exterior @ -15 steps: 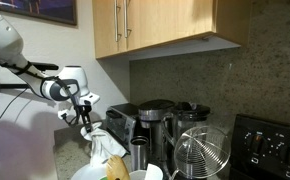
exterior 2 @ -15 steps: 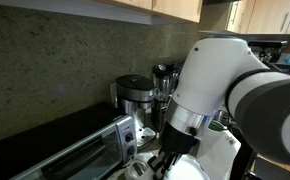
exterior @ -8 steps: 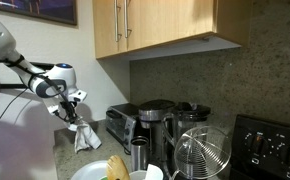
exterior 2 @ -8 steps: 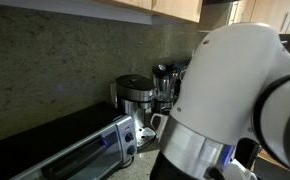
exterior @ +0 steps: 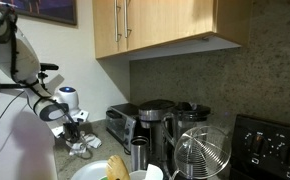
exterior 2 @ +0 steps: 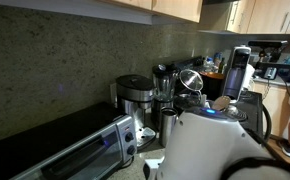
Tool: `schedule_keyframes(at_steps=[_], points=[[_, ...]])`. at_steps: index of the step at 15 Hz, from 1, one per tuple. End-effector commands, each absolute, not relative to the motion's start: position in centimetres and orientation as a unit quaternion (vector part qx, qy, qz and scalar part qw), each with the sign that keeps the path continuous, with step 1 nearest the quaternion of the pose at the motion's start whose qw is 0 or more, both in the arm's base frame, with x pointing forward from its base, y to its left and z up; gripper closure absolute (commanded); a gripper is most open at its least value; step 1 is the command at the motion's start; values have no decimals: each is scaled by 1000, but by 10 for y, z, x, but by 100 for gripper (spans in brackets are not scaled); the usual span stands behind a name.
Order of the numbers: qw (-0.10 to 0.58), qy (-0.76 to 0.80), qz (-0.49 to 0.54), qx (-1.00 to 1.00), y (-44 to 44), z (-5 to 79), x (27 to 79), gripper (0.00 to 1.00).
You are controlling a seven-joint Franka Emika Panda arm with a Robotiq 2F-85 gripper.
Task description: Use the white towel to wipe the white plate, then put the white plate on top of the microwave
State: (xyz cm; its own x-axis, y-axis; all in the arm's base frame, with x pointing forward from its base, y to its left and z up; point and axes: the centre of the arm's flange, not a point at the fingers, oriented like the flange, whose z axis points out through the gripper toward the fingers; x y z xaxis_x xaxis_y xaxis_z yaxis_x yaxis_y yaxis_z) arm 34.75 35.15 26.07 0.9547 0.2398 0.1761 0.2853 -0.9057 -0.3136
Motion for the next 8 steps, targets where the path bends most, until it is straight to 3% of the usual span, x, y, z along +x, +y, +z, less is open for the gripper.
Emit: schedule_keyframes(at_steps=[1,8], points=[[176,-141,-83,-971,359,234,363,61],[188,-107,-96,-971,346,256,393,8]])
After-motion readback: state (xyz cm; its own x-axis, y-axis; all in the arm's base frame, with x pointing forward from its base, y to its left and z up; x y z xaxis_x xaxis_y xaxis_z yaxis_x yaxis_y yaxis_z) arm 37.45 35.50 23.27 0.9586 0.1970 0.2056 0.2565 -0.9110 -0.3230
